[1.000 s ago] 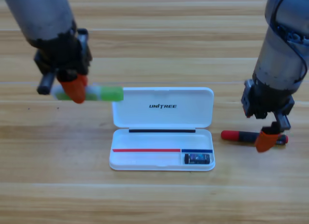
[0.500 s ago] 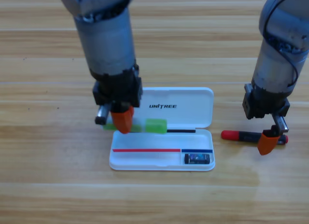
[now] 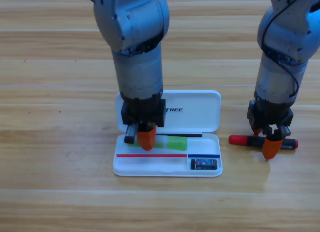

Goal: Clean up eraser and pencils

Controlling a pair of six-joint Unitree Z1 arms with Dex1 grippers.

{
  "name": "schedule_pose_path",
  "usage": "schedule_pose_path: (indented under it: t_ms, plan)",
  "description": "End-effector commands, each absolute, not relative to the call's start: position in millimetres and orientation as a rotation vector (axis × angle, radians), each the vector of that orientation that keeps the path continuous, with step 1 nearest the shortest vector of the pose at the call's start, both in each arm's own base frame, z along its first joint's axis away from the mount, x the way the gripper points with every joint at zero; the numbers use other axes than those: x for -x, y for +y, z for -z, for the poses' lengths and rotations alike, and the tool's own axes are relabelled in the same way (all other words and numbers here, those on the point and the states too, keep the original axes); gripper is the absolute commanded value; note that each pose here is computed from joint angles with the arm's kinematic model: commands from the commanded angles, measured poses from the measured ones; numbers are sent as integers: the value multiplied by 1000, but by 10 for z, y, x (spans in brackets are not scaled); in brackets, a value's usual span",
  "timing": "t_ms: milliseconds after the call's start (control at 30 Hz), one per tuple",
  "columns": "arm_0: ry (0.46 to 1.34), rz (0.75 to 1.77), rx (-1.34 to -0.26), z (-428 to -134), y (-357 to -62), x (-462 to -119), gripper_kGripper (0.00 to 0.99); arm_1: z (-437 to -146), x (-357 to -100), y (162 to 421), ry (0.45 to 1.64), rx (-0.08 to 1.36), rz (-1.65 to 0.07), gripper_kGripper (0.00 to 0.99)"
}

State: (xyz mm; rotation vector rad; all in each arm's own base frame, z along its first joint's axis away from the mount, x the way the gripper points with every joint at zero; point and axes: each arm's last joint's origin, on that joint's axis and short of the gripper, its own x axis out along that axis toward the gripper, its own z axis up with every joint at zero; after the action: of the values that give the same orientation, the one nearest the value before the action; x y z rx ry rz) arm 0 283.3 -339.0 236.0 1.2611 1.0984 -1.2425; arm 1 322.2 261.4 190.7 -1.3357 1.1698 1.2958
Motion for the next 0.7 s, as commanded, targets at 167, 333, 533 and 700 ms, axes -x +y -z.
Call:
schedule_pose_path:
  t_ms: [167,333,533,700]
  plan:
    - [1175,1258,-1266,-1999,-3467,-2795,0,-1720,-3292,2540,1235,1281,-1316,0]
    - [1181,1256,-1268,-2024,-3417,-2756,0,-2005,-3215,2480,1205,1259,-1276,0]
    - [1178,1256,-1267,-2074,-3366,-2715,0,-2405,-3043,2401,1180,1257,-1269,0]
    - [1176,1251,-1261,-2103,-3357,-2707,0,-2526,-2954,2443,1193,1238,-1250,0]
